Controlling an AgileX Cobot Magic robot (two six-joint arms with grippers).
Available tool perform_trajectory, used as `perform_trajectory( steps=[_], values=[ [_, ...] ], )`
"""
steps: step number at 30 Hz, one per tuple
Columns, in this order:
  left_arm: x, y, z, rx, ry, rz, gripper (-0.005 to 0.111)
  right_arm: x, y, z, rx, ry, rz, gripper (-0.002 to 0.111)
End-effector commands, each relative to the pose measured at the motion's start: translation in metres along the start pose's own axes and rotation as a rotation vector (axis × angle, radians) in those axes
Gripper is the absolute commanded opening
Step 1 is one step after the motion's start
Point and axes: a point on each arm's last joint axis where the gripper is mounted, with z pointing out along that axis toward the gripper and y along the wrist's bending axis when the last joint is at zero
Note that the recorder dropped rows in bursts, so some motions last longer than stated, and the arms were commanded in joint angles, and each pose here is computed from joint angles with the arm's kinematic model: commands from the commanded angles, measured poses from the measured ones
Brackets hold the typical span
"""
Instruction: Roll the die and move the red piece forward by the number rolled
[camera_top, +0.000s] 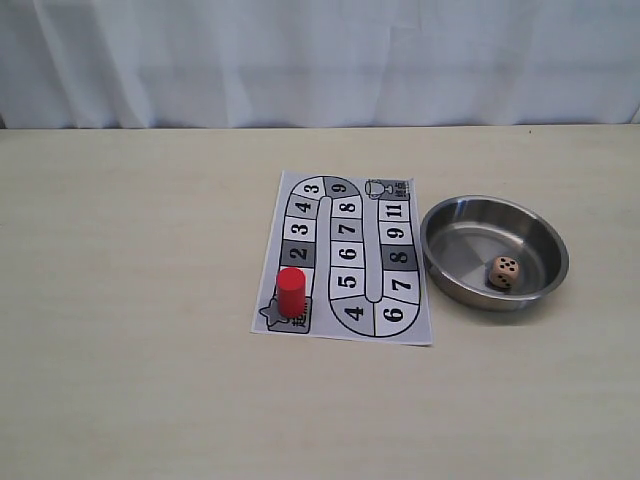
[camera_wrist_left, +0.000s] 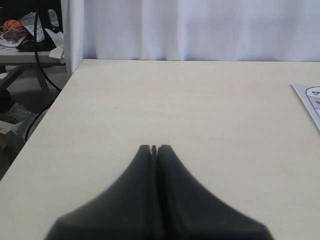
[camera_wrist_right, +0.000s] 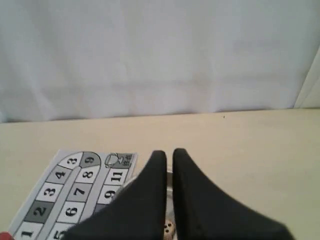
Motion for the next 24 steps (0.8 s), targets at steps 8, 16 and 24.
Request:
perform_trajectory(
  steps=[8, 16, 24],
  values=[
    [0.0, 0.0, 0.0, 0.0, -0.008, -0.007, 0.0, 0.005, -0.005, 0.061, 0.006, 0.187, -0.092, 0.038],
    [0.0, 0.0, 0.0, 0.0, -0.008, -0.007, 0.0, 0.002, -0.006, 0.095, -0.009, 0.33, -0.083, 0.054],
    [0.0, 0.0, 0.0, 0.0, -0.008, -0.007, 0.0, 0.003, -0.007, 0.128, -0.036, 0.482, -0.113, 0.054]
  ],
)
